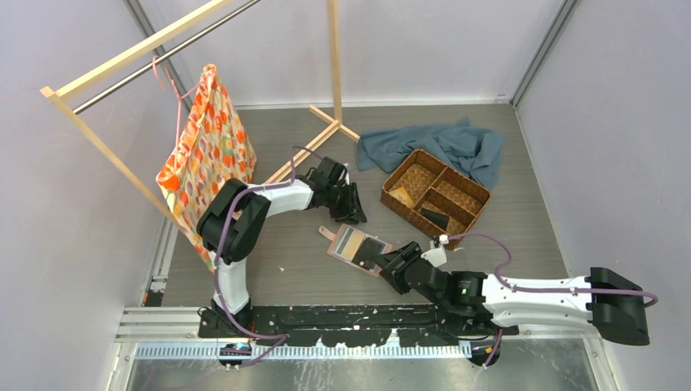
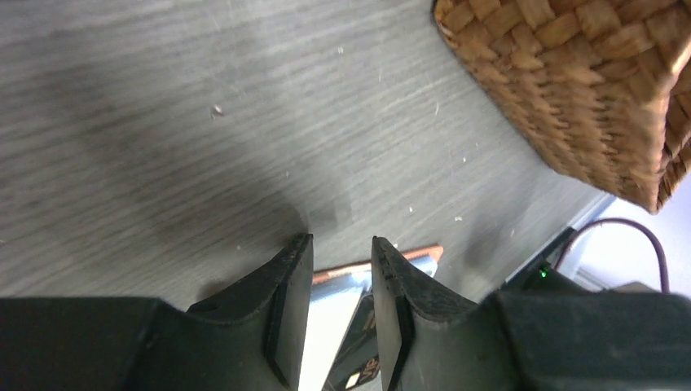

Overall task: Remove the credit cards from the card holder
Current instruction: Remove the credit card from the card holder.

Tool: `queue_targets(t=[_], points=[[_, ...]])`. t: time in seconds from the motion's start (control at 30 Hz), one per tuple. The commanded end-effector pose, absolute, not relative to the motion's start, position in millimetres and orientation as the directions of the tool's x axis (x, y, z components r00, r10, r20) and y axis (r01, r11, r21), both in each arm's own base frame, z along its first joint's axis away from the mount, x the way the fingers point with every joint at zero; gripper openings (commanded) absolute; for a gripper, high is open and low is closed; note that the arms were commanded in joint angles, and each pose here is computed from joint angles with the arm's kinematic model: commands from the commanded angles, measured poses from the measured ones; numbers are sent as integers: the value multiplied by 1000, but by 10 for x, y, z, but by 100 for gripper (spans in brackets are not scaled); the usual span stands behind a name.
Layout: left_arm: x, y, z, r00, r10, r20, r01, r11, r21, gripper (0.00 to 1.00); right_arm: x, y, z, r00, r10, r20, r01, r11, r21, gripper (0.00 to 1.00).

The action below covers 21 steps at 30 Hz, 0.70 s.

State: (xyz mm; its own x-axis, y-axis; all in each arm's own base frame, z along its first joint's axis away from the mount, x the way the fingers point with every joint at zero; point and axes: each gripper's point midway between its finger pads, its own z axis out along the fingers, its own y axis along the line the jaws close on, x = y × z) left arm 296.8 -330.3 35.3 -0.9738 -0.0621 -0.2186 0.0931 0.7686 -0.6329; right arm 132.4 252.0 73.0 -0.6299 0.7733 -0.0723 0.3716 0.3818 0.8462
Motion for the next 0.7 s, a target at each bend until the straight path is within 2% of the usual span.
queue_targets(t=[0.0, 0.43, 0.57, 0.67], points=[[2787, -3114, 362, -976, -56, -211, 84, 796, -599, 35, 1397, 2434, 802, -586, 804, -96, 366, 368, 855, 61], [2368, -2723, 353, -972, -128, -198, 9, 819, -574, 35, 1266, 2534, 531, -632, 767, -110, 386, 435, 813, 62], [2280, -2668, 382, -975, -127, -184, 0, 822, -570, 35, 1262, 2552, 510, -632, 767, -112, 368, 425, 827, 62], [2290, -2692, 573, -967, -139, -211, 15, 803, -596, 35, 1306, 2546, 513, -621, 774, -127, 333, 406, 851, 62]])
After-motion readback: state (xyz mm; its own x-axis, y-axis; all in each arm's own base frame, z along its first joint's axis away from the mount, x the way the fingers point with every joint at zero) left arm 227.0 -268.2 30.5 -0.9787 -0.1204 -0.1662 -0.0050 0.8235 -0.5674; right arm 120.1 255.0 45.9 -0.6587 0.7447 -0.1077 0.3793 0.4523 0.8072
